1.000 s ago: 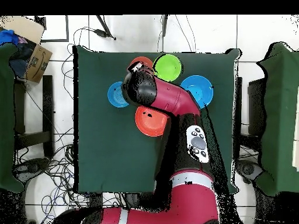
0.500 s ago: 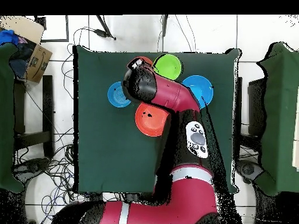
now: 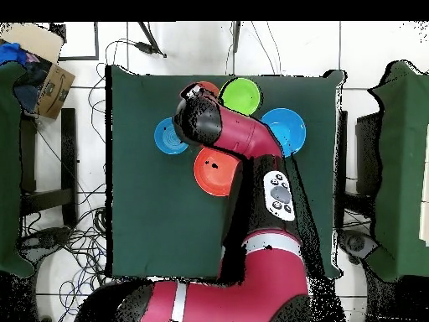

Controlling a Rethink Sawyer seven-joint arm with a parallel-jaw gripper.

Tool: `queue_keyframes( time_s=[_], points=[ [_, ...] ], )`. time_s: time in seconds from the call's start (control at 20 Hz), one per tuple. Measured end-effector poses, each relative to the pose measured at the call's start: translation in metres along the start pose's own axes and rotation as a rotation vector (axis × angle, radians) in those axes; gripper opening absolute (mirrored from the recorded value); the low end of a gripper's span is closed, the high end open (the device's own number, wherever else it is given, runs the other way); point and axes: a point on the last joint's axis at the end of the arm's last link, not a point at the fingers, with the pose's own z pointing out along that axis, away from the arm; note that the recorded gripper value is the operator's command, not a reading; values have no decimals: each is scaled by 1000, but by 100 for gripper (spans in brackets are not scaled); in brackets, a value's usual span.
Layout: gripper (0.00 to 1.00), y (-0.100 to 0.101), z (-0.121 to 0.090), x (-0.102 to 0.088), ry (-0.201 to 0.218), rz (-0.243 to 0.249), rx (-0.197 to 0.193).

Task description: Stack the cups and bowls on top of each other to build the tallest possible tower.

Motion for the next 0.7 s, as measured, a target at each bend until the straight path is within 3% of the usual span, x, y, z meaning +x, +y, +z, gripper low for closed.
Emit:
queue_keyframes(
  time_s=[0.7],
  points=[
    [100, -3, 34, 29, 40, 1, -16]
  ],
)
